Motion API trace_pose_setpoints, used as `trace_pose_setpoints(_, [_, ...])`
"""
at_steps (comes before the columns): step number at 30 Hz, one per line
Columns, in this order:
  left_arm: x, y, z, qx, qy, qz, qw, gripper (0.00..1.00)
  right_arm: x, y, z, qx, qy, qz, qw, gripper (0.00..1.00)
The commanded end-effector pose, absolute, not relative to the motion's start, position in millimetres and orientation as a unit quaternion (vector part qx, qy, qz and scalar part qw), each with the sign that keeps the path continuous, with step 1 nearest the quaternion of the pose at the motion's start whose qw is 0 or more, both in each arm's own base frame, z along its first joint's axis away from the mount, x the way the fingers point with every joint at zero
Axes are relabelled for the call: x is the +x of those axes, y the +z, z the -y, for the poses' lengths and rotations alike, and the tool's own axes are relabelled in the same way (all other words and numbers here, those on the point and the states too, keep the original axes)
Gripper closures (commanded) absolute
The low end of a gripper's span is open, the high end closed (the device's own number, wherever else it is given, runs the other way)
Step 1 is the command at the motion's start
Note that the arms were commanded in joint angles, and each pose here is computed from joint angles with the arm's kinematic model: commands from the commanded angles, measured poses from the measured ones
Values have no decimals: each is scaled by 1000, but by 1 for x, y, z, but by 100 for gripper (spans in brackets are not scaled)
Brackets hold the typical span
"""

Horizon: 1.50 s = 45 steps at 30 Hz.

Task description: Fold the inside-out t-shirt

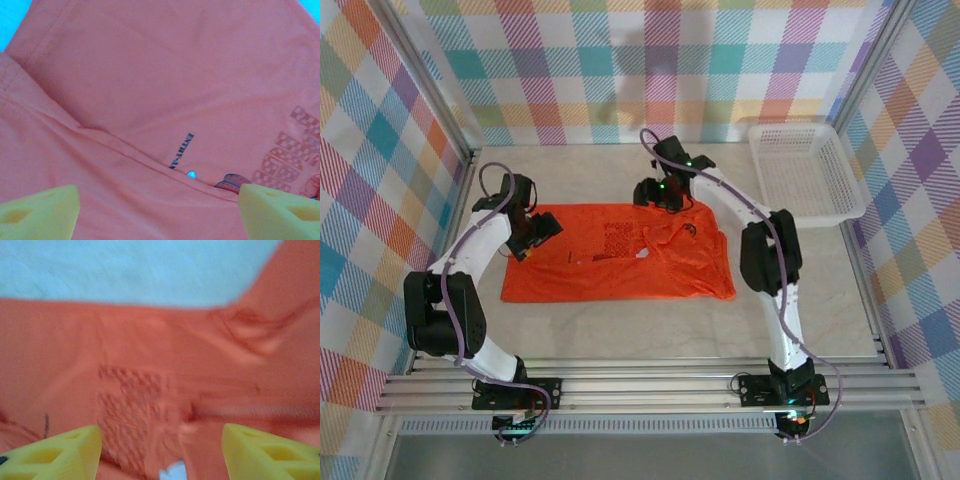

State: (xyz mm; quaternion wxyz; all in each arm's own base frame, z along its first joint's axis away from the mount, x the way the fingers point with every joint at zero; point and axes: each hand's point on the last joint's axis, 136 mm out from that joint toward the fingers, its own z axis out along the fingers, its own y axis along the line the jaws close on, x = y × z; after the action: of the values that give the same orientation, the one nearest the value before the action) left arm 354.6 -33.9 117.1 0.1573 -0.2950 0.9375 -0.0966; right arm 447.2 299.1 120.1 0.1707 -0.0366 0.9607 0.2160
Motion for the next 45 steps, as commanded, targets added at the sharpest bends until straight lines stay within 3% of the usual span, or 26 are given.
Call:
trace_pose_setpoints(1, [353, 120, 37, -293, -95, -939, 153, 17, 421, 130, -279, -22, 221, -960, 168, 36])
trace_pose_setpoints(9, [341, 83, 30, -302, -90, -943, 107, 16, 347, 72, -234, 27, 210, -971, 110, 35])
trace_pose_setpoints(18, [319, 27, -25, -375, -22, -925, 58, 16, 270, 16, -148, 115, 87, -988, 58, 35])
trace_pose_setpoints(25, [311, 11, -40, -379, 24, -924, 41, 16, 237, 8, -119, 127, 54, -988, 61, 35])
trace_pose_setpoints(33, [308, 43, -66, -396, 75, -913, 68, 16, 263, 52, -129, 101, 71, -986, 109, 35])
trace_pose_setpoints(39, [378, 126, -12, -330, -60, -927, 166, 15, 342, 125, -168, 70, 136, -964, 218, 36])
trace_pose_setpoints(45, [447, 130, 0, -312, -76, -935, 151, 22, 444, 141, -175, 105, 126, -948, 273, 56])
